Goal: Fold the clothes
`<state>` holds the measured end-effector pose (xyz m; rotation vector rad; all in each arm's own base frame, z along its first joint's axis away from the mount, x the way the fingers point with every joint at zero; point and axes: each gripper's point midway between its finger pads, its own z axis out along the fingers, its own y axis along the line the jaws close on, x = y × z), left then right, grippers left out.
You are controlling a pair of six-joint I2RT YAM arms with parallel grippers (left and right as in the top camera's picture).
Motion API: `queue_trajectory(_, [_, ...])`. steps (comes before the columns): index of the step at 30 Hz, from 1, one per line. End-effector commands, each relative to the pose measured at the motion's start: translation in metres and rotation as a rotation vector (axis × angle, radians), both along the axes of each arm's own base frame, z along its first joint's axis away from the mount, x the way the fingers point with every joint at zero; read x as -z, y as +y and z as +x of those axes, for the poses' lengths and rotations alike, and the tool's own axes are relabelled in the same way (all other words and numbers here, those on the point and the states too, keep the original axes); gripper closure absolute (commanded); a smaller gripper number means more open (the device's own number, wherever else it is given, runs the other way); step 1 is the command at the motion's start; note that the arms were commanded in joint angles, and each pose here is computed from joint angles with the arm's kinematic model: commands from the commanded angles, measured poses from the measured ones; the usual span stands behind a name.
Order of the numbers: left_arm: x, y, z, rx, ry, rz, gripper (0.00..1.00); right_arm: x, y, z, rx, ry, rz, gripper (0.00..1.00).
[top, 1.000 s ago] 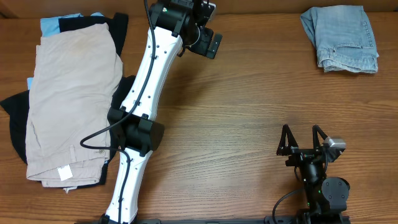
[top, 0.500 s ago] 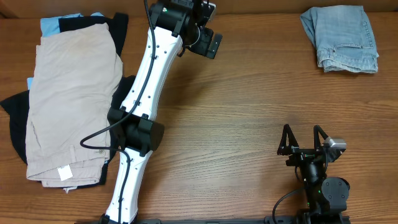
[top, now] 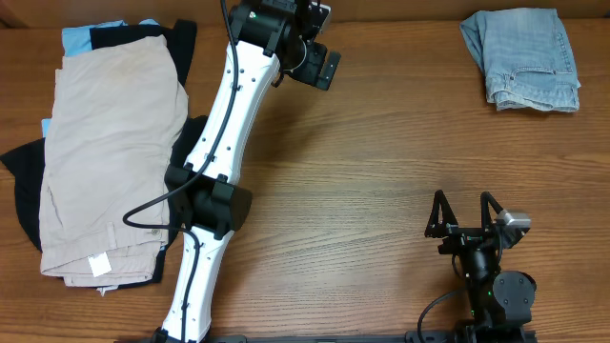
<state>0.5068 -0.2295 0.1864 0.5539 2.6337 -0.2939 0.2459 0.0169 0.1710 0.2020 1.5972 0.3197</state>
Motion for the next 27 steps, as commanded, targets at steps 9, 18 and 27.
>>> queue_trajectory(9, [-0.014,0.020,-0.002,-0.052,-0.027,0.064,0.00,0.001,-0.001,0.000,0.006,-0.007,-0.007,0.00])
queue_trajectory(18, [-0.073,0.054,-0.002,-0.113,-0.202,-0.005,0.00,0.001,-0.001,0.000,0.006,-0.007,-0.007,0.00])
queue_trajectory(27, [-0.087,0.139,-0.064,-0.244,-0.336,-0.056,0.00,0.001,-0.001,0.000,0.006,-0.006,-0.007,0.00])
